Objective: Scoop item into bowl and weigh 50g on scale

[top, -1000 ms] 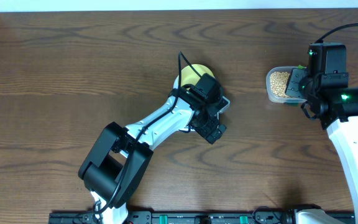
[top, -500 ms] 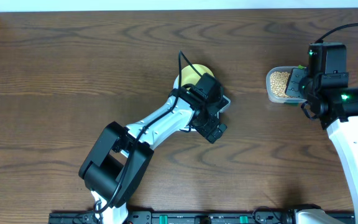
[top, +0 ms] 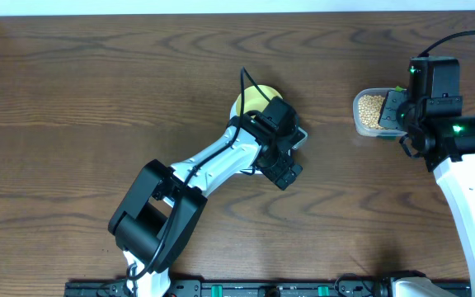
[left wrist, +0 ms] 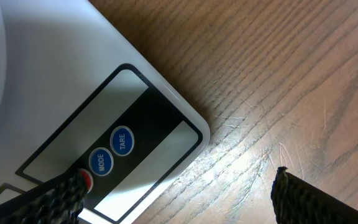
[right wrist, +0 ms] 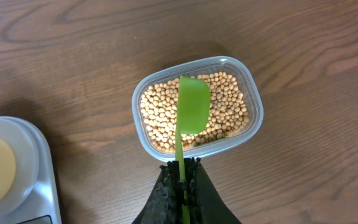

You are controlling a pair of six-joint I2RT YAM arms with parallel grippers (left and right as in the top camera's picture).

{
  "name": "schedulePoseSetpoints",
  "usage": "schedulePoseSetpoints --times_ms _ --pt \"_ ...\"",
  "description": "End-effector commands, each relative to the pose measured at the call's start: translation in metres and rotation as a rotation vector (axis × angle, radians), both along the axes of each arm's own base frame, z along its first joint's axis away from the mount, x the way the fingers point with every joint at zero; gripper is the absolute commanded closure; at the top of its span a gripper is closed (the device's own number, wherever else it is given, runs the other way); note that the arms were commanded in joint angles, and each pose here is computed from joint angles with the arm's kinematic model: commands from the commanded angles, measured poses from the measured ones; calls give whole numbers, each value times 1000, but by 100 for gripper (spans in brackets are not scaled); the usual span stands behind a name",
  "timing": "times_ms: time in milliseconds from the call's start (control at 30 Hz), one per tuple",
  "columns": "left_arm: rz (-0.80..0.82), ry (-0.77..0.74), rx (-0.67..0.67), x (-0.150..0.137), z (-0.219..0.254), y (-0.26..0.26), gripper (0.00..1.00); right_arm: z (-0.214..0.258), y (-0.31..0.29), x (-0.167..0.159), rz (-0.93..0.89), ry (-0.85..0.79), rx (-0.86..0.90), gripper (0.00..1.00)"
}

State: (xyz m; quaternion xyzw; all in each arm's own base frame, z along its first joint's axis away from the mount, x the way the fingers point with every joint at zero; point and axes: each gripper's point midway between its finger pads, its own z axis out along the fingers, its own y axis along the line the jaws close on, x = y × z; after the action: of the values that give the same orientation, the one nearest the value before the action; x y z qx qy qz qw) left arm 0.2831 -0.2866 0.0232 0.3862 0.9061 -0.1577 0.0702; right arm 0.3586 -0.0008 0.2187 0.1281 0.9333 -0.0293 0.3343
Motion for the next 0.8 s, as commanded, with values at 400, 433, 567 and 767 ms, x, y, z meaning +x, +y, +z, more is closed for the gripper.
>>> schedulePoseSetpoints --times_ms 400,433,567,767 --pt "-18 130 91 -27 -45 15 2 14 2 0 -4 -39 10 99" --pt "-17 133 93 -28 -43 16 2 14 2 0 -4 -39 10 99" --pt "-15 122 84 -29 -29 17 2 14 2 0 -4 -39 10 99" --pt "-8 38 15 -20 10 10 2 14 3 0 -3 -40 11 99"
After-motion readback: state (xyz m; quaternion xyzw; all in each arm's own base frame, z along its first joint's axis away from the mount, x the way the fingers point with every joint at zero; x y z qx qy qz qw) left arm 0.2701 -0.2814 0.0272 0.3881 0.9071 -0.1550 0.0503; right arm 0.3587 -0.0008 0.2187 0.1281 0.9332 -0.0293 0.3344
